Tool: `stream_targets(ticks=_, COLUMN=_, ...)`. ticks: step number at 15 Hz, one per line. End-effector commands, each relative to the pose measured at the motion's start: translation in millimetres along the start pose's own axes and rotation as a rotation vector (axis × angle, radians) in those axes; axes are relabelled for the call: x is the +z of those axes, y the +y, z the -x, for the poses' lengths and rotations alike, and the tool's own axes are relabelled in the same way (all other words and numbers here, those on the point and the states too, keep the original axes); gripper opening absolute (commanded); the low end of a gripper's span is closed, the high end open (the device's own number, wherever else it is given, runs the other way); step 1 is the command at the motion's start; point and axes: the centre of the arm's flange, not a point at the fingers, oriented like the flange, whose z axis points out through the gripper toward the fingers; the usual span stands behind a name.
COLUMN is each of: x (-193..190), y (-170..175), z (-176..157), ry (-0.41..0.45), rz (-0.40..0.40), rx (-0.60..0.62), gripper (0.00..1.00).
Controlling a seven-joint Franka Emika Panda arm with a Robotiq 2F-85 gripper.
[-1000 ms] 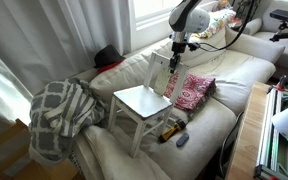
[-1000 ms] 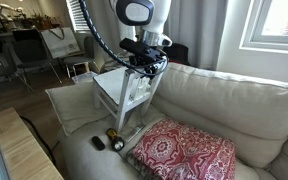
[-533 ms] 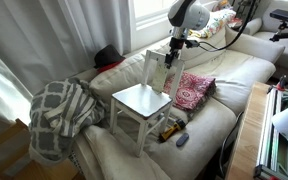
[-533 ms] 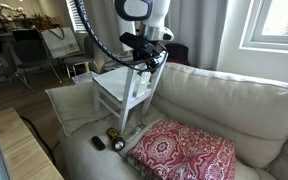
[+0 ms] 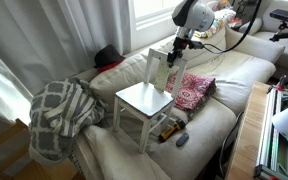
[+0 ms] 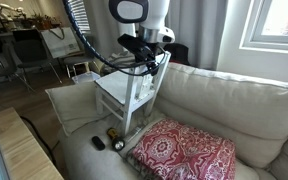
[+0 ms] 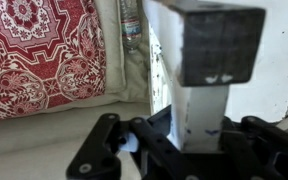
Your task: Put the chair in an upright position on the sofa
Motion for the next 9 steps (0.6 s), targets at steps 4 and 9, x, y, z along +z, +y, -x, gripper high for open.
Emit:
stream_targets(ticks=4, x=-45, y=11, z=15, ry=0.131, rz=-0.009, rx=0.127, gripper=0.04)
stream_targets(ticks=9, x=-15, y=13, z=20, ry=-0.114, rz=-0.136, rx=0.075, gripper=0.42)
